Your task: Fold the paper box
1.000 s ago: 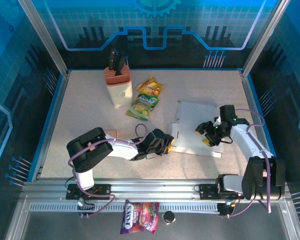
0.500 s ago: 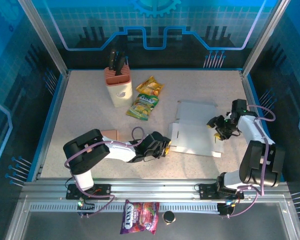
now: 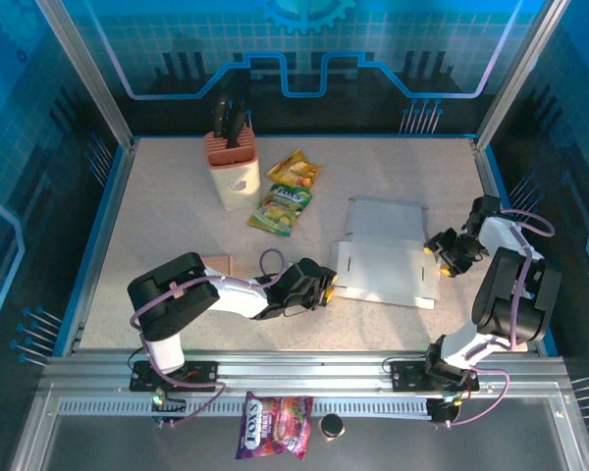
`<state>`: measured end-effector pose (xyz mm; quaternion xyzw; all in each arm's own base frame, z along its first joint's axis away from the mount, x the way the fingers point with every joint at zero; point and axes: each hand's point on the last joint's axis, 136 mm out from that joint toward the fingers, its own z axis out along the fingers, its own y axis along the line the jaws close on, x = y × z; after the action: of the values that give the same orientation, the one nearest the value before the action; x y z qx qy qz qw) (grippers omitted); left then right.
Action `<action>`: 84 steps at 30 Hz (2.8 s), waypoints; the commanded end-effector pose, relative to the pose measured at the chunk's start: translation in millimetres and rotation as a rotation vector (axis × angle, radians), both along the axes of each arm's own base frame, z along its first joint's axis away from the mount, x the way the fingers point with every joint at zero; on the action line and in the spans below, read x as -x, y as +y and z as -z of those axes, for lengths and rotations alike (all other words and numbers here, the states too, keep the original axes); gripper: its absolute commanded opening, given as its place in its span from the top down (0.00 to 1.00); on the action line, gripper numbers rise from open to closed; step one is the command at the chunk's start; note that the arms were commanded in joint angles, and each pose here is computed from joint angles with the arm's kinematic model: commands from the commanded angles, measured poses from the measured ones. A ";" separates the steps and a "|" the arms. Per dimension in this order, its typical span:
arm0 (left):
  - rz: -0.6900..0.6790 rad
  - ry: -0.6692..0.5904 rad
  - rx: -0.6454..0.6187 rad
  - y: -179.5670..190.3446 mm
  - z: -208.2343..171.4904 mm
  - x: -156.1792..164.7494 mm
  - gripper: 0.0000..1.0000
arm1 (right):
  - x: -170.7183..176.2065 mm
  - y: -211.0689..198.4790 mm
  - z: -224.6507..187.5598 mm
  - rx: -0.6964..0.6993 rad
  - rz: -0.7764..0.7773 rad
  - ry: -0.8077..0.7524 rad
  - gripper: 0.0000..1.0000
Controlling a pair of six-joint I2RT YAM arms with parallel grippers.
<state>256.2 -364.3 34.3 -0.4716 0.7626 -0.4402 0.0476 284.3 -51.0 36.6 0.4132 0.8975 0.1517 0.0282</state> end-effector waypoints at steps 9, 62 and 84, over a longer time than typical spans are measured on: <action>-0.071 -0.015 -0.008 8.0 12.5 -6.8 0.62 | 3.7 18.1 14.3 -0.028 -0.068 0.060 0.42; -0.161 -0.175 -0.008 31.7 -10.6 -55.4 1.00 | -10.4 43.2 -18.1 -0.020 -0.072 -0.018 0.42; -0.252 -0.194 0.113 25.7 -72.7 -78.5 1.00 | 52.5 186.0 -81.0 -0.280 0.299 -0.355 0.20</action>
<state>327.4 -339.2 86.0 -0.5108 0.6820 -0.5025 0.1464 204.3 127.1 105.2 0.4747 0.8214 0.2963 0.1103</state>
